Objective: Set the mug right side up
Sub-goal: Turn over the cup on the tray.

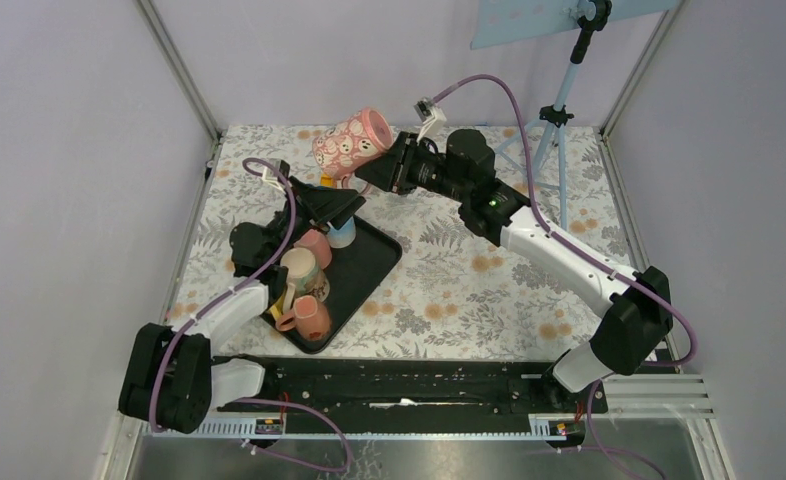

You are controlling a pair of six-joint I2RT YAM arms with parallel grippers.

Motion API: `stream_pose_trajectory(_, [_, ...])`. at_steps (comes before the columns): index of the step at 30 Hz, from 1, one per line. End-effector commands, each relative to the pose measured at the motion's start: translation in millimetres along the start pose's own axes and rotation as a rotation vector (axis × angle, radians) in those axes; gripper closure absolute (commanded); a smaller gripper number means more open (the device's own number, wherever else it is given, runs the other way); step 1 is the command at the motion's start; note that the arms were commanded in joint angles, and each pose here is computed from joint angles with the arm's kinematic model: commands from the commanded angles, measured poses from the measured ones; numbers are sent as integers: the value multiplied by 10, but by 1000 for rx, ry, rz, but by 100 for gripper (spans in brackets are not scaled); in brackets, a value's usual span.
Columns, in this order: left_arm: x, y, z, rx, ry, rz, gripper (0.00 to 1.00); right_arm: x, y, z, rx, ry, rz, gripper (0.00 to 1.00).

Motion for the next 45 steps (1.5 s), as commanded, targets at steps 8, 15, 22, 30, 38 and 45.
stream_pose_trajectory(8, [104,-237,78,57,-6,-143,48,-181,530,427,-27,-183,259,100])
stream_pose_trajectory(15, [176,-276,113,60,2,-172,53,-163,522,405,-8,-179,272,100])
stream_pose_trajectory(22, [234,-285,98,50,16,-188,55,-146,516,405,1,-185,283,100])
stream_pose_trajectory(30, [256,-278,79,48,19,-188,61,-119,518,401,8,-181,302,100])
stream_pose_trajectory(38, [283,-335,115,46,-8,-214,63,-139,481,346,14,-175,295,100])
stream_pose_trajectory(45, [322,-322,138,51,-5,-195,82,-141,429,311,19,-182,274,100])
Point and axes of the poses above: each gripper's point midway between its finger pads, its own x axis out along the fingers, its own y axis along the line the jaws close on, z = x × y, the point moved 8 cm from there along -x, back along the fingers, and after that the axes turned 1 degree about -x, right-handed, at the moved point
